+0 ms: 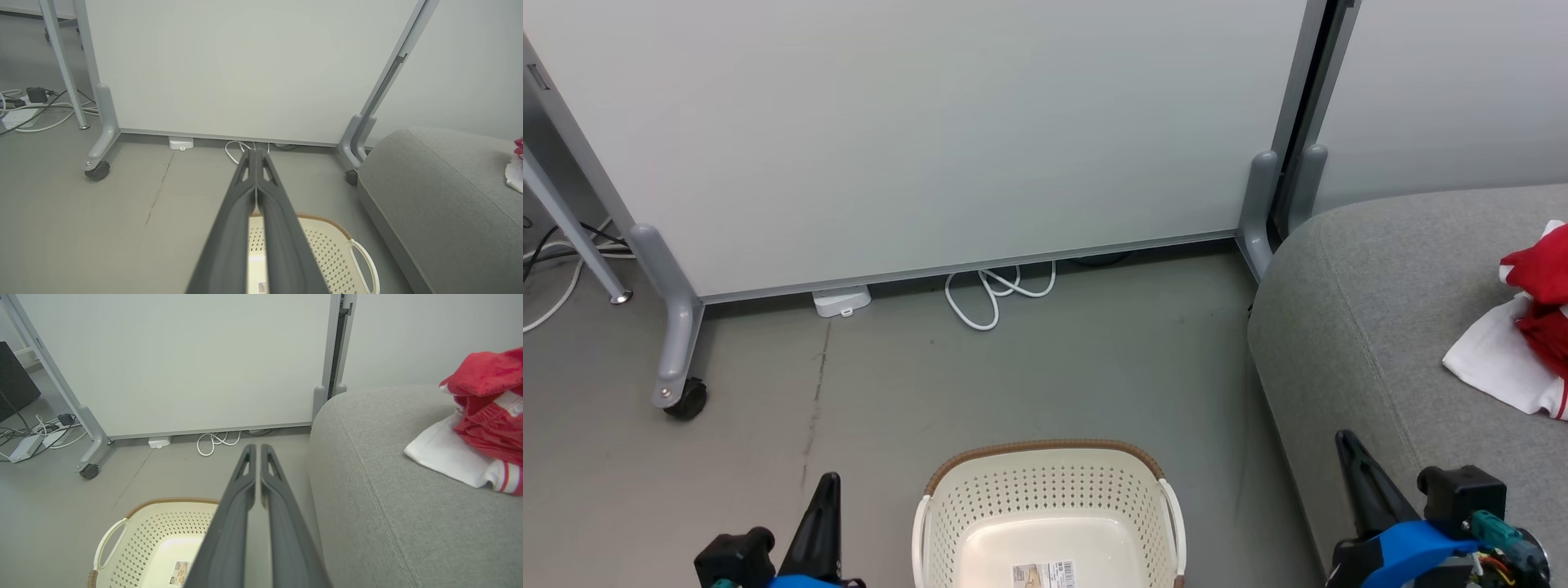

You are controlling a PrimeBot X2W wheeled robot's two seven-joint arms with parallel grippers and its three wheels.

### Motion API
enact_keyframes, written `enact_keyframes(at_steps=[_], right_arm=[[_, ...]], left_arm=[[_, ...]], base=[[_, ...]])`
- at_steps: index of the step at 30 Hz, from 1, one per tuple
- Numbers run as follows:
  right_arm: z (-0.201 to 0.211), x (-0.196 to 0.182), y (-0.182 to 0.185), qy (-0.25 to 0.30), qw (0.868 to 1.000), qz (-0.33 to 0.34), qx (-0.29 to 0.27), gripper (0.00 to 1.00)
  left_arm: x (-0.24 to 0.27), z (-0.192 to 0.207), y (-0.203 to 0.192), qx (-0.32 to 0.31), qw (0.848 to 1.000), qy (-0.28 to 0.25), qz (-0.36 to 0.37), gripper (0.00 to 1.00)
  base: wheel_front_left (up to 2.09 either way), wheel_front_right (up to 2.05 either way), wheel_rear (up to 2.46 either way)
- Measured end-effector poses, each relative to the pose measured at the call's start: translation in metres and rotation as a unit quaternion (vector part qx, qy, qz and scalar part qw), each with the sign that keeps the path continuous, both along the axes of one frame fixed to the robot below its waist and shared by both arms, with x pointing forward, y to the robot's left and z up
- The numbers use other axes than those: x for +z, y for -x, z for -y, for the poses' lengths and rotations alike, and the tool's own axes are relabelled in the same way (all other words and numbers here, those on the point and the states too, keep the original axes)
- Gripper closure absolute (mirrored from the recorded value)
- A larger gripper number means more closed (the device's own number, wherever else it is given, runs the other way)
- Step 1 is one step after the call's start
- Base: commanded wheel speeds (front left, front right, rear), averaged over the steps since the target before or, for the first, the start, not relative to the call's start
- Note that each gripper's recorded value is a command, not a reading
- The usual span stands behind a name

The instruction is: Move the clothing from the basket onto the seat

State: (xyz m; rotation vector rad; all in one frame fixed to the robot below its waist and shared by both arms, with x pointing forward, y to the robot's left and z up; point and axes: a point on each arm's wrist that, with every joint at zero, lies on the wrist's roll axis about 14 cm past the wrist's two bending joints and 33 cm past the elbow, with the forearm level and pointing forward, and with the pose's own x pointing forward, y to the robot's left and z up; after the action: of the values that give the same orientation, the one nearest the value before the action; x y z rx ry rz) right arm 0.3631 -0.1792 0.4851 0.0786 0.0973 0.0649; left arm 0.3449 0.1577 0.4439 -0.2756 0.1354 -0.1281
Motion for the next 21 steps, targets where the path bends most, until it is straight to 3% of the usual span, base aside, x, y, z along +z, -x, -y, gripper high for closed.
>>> enact_keyframes(at_steps=[5,21], right_arm=[[0.000,-0.019,0.007,-0.008,0.999,-0.031,-0.003,1.00],[0.005,-0.019,0.006,-0.159,0.986,-0.039,-0.034,1.00]], left_arm=[[-0.022,0.000,0.015,0.006,0.999,0.008,-0.038,1.00],[-0.016,-0.011,0.006,0.059,0.988,0.132,-0.055,1.00]], base=[[0.00,0.00,0.00],[0.00,0.00,0.00]])
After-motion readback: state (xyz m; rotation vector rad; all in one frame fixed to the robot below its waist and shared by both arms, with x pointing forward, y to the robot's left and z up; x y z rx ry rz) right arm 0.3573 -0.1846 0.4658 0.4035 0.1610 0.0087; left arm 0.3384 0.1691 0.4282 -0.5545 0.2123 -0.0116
